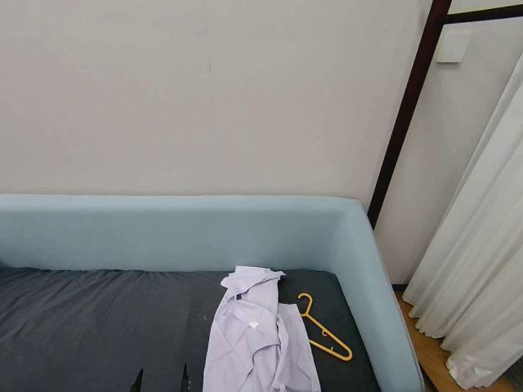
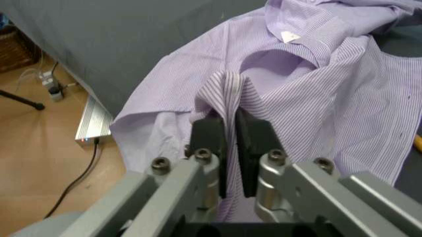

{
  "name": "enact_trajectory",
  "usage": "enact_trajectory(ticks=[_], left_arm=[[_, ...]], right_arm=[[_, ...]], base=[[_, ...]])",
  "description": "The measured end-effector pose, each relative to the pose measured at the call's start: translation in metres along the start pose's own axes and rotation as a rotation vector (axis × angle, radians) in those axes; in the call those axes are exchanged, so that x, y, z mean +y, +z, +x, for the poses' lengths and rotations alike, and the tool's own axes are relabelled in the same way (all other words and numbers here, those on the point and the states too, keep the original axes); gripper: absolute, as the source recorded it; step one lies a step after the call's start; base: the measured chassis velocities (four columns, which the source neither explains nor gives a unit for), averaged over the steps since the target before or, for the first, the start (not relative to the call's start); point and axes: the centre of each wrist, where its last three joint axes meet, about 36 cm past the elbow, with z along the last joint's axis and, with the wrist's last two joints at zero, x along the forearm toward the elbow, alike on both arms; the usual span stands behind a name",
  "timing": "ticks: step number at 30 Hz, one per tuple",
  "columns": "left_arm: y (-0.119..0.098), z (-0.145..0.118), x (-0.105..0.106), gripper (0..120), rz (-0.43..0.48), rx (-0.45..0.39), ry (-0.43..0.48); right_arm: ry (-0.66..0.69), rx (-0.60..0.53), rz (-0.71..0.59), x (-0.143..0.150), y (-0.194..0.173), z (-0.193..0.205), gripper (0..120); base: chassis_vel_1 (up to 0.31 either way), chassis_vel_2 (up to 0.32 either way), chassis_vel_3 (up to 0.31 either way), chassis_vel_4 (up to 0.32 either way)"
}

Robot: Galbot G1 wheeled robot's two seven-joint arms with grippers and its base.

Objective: Pick up the clothes from the sofa and hang them on the clothes hanger.

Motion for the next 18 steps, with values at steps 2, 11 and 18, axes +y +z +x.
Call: enact_trajectory(ticks=[2,11,18], left_arm=[[0.0,0.0,0.0,100,-0.001,0.0,0.0],[0.001,-0.001,-0.003,100,-0.005,0.003,0.006],[0.001,-0.004,-0.001,100,-0.014,0.001,0.006]], right_arm=[[0.001,-0.004,-0.013,0.002,-0.001,0.0,16],[0.056,-0.072,-0.045,0.008,-0.036,0.011,47],[0.133,-0.086,0.006,-0.028,-0.074,0.02,75]], base=[[0.0,0.0,0.0,0.0],[0.0,0.0,0.0,0.0],[0.0,0.0,0.0,0.0]])
